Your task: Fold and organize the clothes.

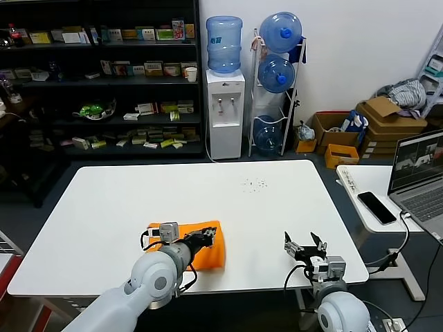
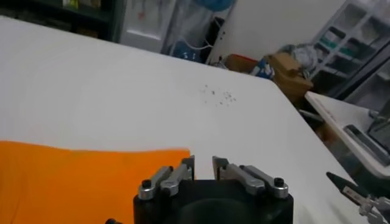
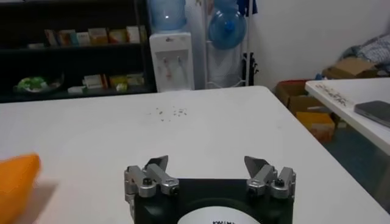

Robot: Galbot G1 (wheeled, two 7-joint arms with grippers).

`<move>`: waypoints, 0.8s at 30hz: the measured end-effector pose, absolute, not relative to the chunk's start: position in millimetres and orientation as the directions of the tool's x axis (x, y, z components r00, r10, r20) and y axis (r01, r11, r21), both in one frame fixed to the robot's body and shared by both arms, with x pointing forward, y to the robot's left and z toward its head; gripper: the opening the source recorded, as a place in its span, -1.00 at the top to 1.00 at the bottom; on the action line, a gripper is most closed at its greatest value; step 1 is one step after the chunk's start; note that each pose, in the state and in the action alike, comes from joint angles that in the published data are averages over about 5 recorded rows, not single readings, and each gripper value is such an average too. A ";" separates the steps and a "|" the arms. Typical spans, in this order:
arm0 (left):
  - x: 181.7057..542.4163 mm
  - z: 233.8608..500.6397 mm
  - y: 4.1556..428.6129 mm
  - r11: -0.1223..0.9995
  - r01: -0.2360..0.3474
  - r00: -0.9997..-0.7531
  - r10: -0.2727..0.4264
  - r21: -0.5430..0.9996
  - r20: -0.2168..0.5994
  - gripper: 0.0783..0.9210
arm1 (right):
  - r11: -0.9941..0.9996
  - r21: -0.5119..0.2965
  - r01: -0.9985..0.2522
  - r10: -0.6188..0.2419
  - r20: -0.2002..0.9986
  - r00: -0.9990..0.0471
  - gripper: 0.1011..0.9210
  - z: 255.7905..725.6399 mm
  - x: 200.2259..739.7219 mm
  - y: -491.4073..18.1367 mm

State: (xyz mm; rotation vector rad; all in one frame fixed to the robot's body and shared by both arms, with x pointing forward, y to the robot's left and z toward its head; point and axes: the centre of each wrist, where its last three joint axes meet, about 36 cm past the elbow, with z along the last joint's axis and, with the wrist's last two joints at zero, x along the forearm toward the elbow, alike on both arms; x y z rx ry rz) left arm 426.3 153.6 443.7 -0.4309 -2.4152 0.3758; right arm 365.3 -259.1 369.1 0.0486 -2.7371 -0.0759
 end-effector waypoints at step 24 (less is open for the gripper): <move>306.9 323.2 290.1 0.956 0.163 -0.986 0.146 -0.242 -0.086 -0.77 | 0.993 0.029 -0.117 -0.119 0.085 -0.989 -0.76 333.3 318.7 -291.8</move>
